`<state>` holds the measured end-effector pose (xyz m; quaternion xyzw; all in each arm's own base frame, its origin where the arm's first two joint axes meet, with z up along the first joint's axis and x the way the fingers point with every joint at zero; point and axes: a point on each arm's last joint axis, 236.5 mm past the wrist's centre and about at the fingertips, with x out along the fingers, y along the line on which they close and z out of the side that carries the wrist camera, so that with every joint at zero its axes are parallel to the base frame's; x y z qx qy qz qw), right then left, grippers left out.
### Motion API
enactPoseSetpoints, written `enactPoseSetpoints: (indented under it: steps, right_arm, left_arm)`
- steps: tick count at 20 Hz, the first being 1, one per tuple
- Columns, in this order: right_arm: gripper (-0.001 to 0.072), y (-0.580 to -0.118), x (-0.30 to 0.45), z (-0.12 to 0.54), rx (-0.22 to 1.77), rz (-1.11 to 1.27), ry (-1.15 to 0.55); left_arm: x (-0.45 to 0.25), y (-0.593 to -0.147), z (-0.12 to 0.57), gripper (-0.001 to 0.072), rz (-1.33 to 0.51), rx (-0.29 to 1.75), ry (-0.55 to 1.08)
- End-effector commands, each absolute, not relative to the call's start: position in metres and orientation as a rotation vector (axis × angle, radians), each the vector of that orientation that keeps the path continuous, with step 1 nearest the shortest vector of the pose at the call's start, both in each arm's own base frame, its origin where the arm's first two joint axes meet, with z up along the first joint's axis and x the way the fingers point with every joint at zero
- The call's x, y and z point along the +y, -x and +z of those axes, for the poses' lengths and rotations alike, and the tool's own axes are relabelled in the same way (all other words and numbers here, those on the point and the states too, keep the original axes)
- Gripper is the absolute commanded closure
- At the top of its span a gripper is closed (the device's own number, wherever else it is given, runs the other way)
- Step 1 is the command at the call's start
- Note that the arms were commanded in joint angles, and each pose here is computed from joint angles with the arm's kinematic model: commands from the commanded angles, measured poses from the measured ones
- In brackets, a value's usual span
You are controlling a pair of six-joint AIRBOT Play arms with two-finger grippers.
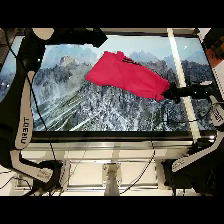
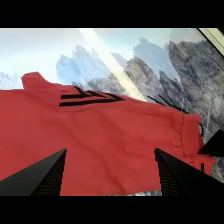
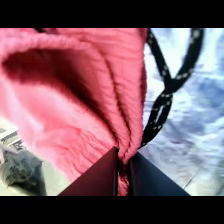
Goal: Fold the clothes and pants, and hang the long-sleeved shirts on hangers.
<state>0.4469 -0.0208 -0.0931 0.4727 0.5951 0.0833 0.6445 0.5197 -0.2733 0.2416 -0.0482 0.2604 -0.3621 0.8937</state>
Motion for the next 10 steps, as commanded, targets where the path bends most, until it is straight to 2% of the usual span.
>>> enactPoseSetpoints:
  steps: [1,3,5,7,10]
  right_arm:
    - [0.0701,-0.47,-0.026,-0.038,1.244,0.277,-1.12]
    - [0.0701,-0.484,-0.073,0.008,1.103,0.193,-1.1]
    - [0.0701,-0.47,-0.139,0.043,1.007,0.039,-1.099]
    - [0.0701,-0.426,-0.208,0.064,0.949,-0.128,-1.094]
    - [0.0701,-0.328,-0.291,0.088,0.896,-0.4,-1.124]
  left_arm:
    - [-0.274,-0.519,0.242,0.0083,-0.752,0.54,0.1]
    - [-0.274,-0.519,0.242,0.0083,-0.752,0.54,0.099]
    - [-0.274,-0.519,0.242,0.0083,-0.752,0.54,0.099]
    - [-0.274,-0.519,0.242,0.0083,-0.751,0.54,0.1]
    - [-0.273,-0.52,0.242,0.0083,-0.751,0.539,0.099]
